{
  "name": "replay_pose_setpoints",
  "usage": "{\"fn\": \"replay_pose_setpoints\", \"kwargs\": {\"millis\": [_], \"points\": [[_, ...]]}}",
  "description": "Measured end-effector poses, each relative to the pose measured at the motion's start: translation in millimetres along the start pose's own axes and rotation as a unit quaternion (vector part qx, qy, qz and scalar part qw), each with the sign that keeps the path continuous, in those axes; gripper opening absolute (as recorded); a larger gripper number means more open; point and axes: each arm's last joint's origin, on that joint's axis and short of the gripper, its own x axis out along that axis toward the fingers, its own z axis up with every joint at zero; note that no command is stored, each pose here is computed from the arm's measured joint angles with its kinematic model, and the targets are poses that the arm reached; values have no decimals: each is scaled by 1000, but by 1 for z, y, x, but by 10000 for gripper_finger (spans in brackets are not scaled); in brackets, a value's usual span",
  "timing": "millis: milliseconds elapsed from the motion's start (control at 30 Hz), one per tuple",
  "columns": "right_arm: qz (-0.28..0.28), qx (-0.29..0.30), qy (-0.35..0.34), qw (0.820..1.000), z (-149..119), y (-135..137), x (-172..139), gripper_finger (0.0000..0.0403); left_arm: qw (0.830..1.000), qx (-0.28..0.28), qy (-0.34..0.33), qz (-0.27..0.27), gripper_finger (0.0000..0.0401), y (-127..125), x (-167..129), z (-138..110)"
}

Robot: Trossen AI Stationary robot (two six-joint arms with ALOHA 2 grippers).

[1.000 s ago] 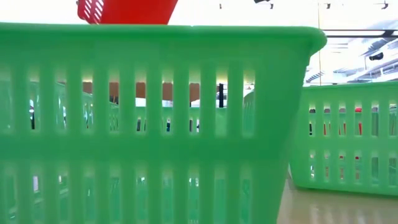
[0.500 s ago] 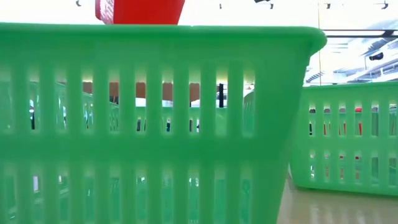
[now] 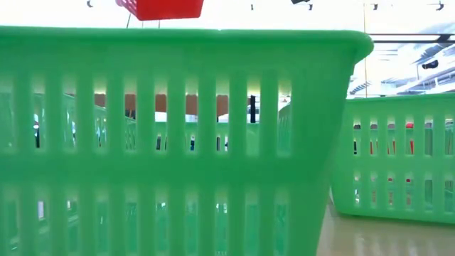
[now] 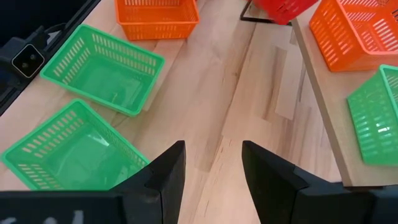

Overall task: Stack baskets on shelf by color
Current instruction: Put the top right red bin on the shelf

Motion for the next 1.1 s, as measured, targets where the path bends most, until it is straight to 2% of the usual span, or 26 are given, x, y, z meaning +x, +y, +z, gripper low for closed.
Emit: {"fn": "replay_pose_setpoints", "kwargs": {"millis": [133,333,533,700,867,1100], "points": [[0,0,0,1000,0,0,0,165,1000,1,7,12,15,12,-2,-5],[0,0,0,1000,0,0,0,165,999,-33,20,33,15,41,-9,-19],[-2,0,-3,1000,0,-1,0,165,998,-43,29,35,15,60,-18,-37],[-3,1,-10,1000,2,-1,0,165,997,-57,56,23,15,62,-22,-46],[-6,4,-28,1000,5,-2,0,165,997,-35,67,16,15,59,-23,-52],[-7,5,-31,999,6,-2,0,165,996,5,76,46,15,65,-9,-59]]}}
